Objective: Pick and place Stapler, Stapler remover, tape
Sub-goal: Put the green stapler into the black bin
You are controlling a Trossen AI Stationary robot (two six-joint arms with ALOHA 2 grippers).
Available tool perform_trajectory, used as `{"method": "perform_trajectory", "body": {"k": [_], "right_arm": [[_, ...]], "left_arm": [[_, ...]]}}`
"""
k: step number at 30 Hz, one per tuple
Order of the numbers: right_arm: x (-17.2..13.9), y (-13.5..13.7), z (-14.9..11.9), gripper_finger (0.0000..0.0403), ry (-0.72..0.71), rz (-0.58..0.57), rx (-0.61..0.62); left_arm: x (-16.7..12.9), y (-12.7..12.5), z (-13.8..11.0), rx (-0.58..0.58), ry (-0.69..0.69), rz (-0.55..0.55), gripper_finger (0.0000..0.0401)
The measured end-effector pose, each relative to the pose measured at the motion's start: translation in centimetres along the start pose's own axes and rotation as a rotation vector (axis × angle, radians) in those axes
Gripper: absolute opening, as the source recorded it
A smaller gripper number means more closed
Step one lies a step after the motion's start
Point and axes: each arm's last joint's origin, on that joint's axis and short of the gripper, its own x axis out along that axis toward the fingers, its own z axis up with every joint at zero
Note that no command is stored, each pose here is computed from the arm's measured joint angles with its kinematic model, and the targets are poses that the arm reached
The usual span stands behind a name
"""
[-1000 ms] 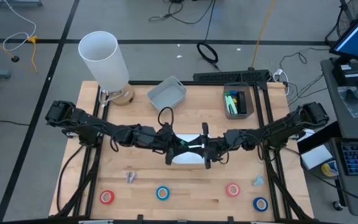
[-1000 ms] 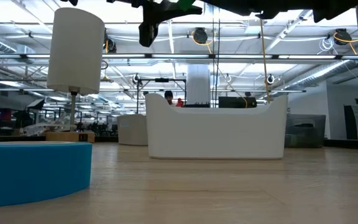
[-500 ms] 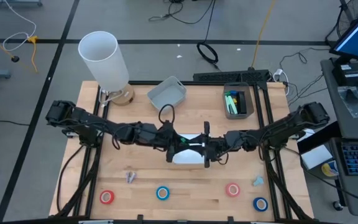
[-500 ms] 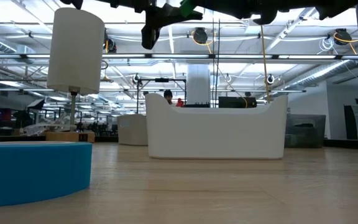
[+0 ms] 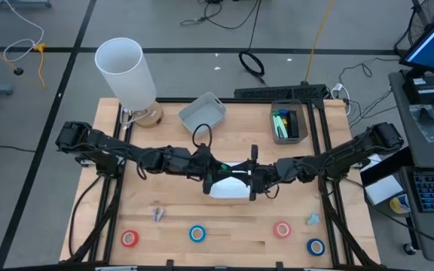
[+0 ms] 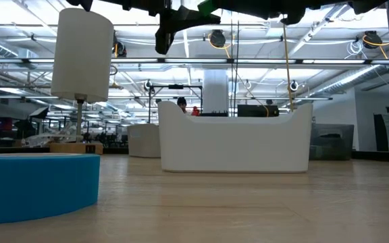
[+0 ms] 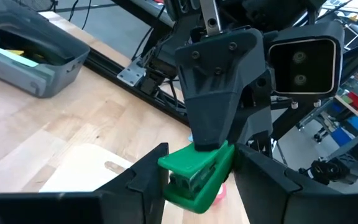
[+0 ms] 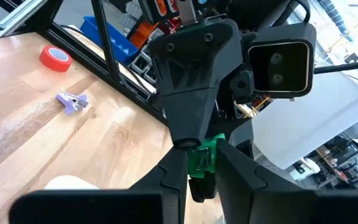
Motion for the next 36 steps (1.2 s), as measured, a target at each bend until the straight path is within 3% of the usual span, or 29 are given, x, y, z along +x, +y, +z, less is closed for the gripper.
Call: {"method": "perform_trajectory", "body": {"k": [36], "right_arm": [[-0.10, 0.20, -0.43, 0.0045, 0.101, -0.074, -0.041]], "left_arm": [[-0.07, 0.43, -0.56, 0.046, 0.060, 0.039, 0.0173]]}}
